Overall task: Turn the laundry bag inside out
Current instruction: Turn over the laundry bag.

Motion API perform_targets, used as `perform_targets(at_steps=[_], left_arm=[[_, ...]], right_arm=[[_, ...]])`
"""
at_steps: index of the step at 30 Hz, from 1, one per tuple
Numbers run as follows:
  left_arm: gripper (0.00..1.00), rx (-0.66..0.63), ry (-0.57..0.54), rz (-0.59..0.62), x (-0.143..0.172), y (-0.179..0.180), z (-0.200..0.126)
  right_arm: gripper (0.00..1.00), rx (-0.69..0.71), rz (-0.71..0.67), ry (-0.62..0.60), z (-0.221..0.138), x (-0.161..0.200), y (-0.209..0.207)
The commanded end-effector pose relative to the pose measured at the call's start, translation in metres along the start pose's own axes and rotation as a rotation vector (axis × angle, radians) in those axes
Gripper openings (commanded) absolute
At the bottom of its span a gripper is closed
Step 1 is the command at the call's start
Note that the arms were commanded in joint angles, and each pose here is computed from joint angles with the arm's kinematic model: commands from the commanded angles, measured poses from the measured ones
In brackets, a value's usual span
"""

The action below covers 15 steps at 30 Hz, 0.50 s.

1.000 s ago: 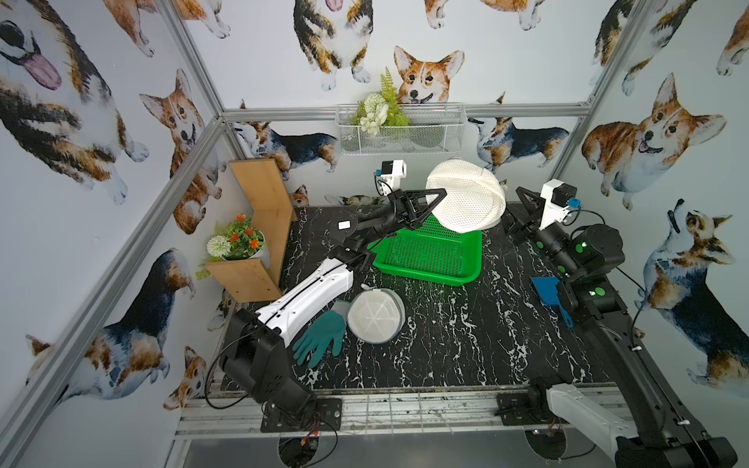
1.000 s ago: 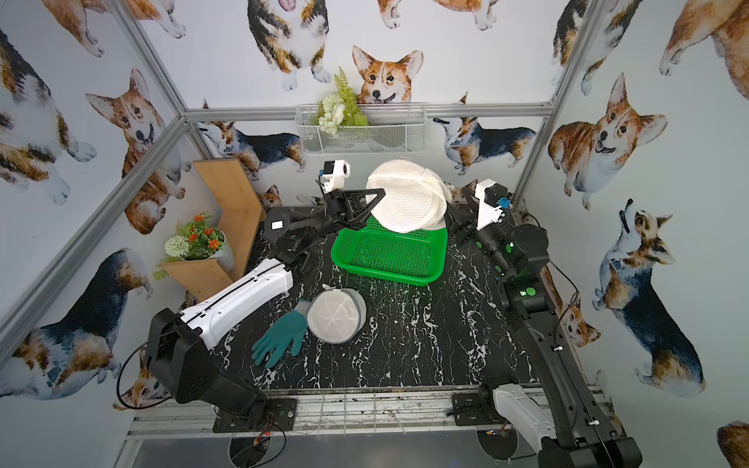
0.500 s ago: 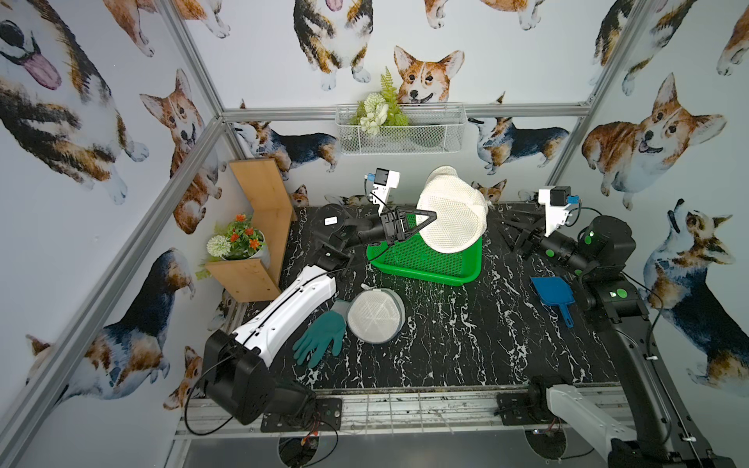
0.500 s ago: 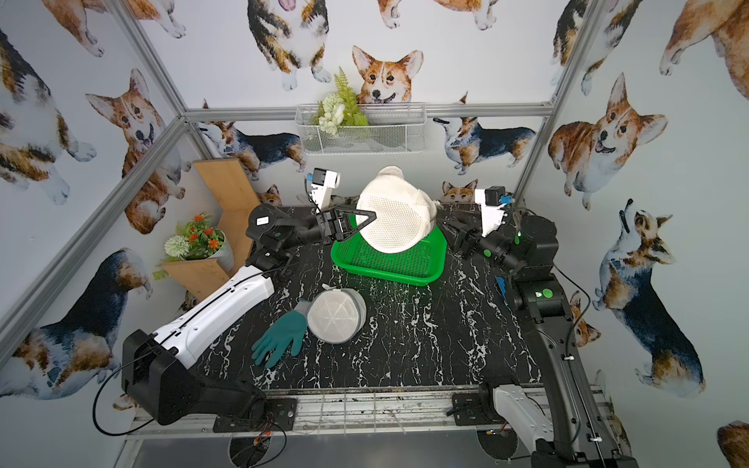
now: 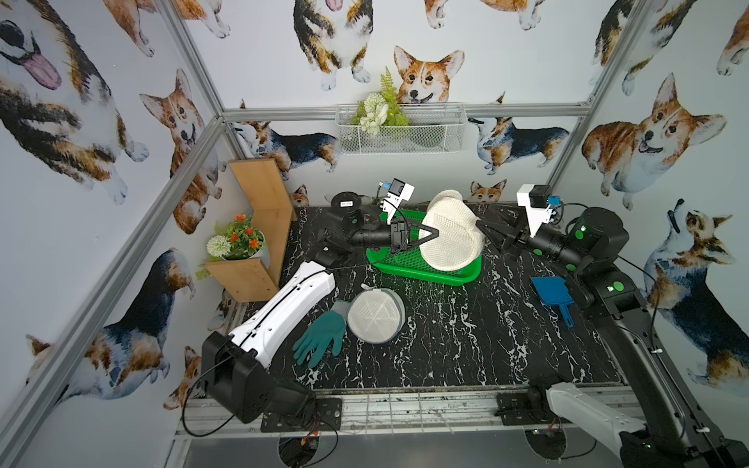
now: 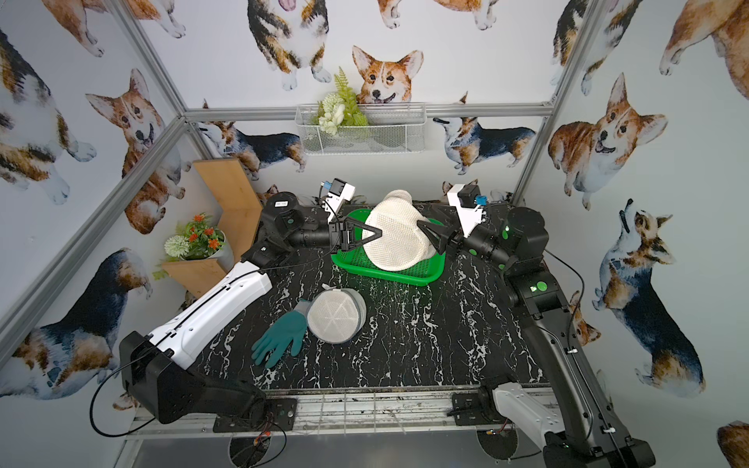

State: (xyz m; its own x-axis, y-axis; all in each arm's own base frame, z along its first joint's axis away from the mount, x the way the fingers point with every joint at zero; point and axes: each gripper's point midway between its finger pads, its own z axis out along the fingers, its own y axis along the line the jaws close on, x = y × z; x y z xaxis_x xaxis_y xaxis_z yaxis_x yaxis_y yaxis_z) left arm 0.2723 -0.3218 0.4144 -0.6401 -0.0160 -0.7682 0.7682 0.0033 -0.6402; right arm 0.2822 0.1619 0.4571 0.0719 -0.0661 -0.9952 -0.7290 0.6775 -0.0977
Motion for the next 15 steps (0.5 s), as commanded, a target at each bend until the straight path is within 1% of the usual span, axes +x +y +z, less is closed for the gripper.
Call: perform_targets(at_steps=[1, 4, 11, 15], left_arm=[[0.00, -0.007, 0.021, -0.004, 0.002, 0.002, 0.002], [0.00, -0.009, 0.026, -0.013, 0.002, 0.003, 0.003], [0.00, -0.018, 0.032, -0.035, 0.001, 0.008, 0.005], [0.00, -0.018, 0.032, -0.033, 0.000, 0.007, 0.005]], right_arm=[[0.61, 0.103, -0.158, 0.051, 0.011, 0.005, -0.012], [0.60, 0.116, -0.227, 0.093, 0.025, 0.011, -0.009], [0.59, 0.083, -0.291, 0.164, 0.046, 0.030, 0.004], [0.50, 0.132, -0.307, 0.164, 0.047, 0.033, -0.004]])
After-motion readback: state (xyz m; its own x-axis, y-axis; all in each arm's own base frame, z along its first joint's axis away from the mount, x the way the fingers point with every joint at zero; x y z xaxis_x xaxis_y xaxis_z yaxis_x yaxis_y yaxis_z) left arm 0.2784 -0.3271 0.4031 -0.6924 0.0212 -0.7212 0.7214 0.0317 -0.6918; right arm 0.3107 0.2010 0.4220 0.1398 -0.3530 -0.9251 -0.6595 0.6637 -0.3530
